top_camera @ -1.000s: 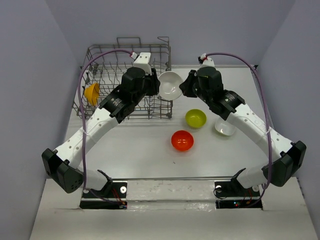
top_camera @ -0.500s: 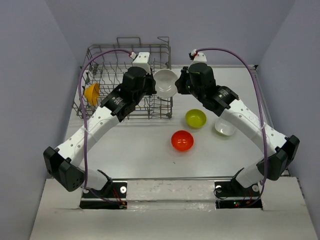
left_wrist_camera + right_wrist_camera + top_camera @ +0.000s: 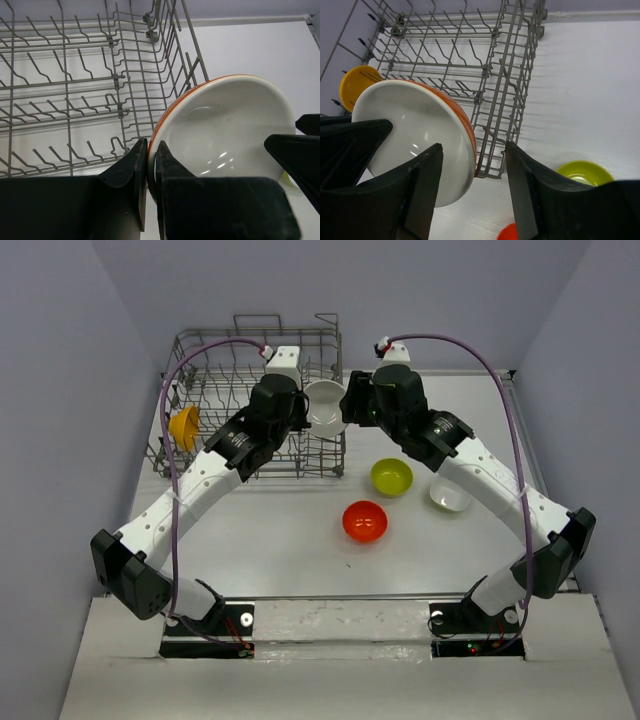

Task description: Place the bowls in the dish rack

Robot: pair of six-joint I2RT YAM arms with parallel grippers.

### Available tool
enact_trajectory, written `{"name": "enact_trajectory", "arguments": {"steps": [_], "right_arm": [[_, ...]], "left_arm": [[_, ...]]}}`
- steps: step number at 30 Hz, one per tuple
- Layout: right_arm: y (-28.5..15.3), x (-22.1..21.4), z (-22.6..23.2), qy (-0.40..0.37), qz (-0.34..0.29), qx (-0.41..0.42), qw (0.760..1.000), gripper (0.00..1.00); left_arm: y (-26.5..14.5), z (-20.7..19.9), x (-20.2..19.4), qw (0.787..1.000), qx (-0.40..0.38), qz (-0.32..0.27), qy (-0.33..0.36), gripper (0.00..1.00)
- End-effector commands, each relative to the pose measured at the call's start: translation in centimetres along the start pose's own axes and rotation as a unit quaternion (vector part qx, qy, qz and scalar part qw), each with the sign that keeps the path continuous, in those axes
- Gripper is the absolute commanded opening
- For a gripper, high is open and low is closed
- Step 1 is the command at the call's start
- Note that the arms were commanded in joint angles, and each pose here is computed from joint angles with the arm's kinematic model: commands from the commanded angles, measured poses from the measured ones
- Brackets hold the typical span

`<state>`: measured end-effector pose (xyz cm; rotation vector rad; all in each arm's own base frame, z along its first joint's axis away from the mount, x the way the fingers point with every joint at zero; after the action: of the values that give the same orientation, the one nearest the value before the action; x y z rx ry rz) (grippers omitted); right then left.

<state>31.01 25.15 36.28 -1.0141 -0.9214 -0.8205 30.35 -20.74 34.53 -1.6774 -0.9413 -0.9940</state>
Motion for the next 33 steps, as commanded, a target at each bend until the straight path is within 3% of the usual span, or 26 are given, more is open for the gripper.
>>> {"name": "enact_trajectory", "arguments": {"steps": [1, 4, 9, 12, 16, 19, 20, 23, 26, 27, 33], "right_arm": [[-1.3, 3.6, 1.0, 0.018, -0.062, 0.014, 0.998, 0.61], [-2.3, 5.1, 0.8, 0.02, -0.083, 0.009, 0.996, 0.7], [-4.8, 6.0, -0.8, 0.022, -0.103, -0.022, 0.994, 0.7], [-7.5, 5.9, -2.4, 0.03, -0.118, -0.035, 0.992, 0.71], [-9.0, 2.6, -4.5, 0.03, -0.096, -0.051, 0.994, 0.71], [-9.8, 1.0, -5.7, 0.025, -0.083, -0.063, 0.994, 0.7], [-9.9, 0.6, -5.9, 0.02, -0.078, -0.066, 0.995, 0.7], [-10.1, -0.9, -6.7, 0.012, -0.065, -0.076, 0.995, 0.71], [-10.1, -1.8, -7.1, 0.005, -0.056, -0.078, 0.995, 0.7], [-9.9, -2.3, -7.2, -0.002, -0.048, -0.078, 0.996, 0.7], [-9.5, -4.3, -7.8, -0.014, -0.031, -0.081, 0.996, 0.7]], "left_arm": [[-0.9, -0.6, 4.1, 0.997, 0.004, -0.071, -0.027, 0.0], [-0.8, -0.4, 5.4, 0.995, 0.02, -0.088, -0.032, 0.0], [-0.6, 2.3, 8.2, 0.987, 0.077, -0.13, -0.049, 0.0], [0.2, 6.5, 11.1, 0.974, 0.14, -0.167, -0.064, 0.0], [1.3, 12.4, 16.1, 0.935, 0.262, -0.231, -0.066, 0.0], [5.0, 15.9, 18.3, 0.902, 0.351, -0.249, -0.04, 0.0], [4.9, 17.2, 19.3, 0.882, 0.389, -0.265, -0.036, 0.0], [7.6, 18.6, 20.5, 0.856, 0.432, -0.283, -0.016, 0.0], [9.7, 20.0, 20.8, 0.812, 0.493, -0.312, 0.006, 0.0], [9.9, 20.7, 20.3, 0.799, 0.524, -0.295, 0.029, 0.0], [14.4, 23.2, 18.1, 0.776, 0.563, -0.276, 0.069, 0.0]]}}
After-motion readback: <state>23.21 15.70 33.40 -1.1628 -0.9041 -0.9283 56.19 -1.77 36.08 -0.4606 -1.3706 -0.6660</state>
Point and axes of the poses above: each gripper's point midway between its finger pads, its own y axis out along the fingers, its own z axis along the line the jaws close on, x = y × z, the point moved 7 cm from there along -y, back along the fingers, and after that the axes turned 3 degrees about -y, right-handed, at the moved point
